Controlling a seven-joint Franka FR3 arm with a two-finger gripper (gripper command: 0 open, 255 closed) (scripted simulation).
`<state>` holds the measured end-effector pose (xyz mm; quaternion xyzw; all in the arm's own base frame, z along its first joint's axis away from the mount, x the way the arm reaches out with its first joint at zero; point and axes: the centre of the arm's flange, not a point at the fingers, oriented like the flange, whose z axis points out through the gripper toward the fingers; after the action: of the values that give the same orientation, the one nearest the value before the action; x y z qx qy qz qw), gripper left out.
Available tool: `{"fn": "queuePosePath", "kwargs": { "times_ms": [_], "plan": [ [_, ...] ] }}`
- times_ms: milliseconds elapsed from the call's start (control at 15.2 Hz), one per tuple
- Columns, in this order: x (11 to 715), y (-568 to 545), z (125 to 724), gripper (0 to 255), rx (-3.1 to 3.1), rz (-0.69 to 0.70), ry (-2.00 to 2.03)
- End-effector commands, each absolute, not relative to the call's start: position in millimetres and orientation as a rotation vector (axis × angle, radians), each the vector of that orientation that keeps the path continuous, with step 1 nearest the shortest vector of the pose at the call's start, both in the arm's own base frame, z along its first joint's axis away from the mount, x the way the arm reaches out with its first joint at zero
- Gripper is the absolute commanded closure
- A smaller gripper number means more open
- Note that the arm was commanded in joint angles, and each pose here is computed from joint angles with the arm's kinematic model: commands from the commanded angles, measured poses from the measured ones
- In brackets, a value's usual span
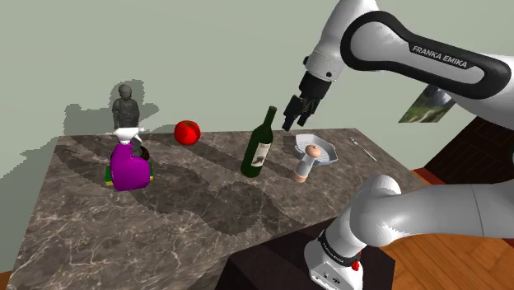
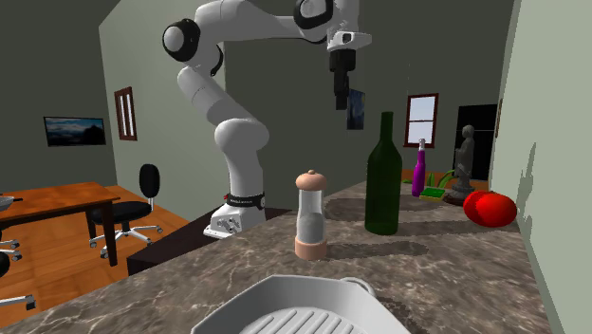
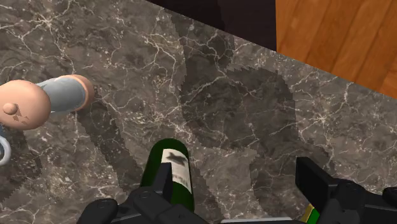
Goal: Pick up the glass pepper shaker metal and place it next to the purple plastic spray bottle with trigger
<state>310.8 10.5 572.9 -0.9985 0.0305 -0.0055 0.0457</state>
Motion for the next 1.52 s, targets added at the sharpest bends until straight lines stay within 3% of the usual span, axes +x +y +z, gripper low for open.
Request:
{"fn": "queuePosePath", "kwargs": {
  "times_ms": [0, 1452],
  "plan": [
    [310.8, 10.5, 572.9, 0, -3.049, -0.017, 0.093],
    [287.5, -271.2, 432.5, 0, -2.872, 0.026, 0.129]
  ]
}}
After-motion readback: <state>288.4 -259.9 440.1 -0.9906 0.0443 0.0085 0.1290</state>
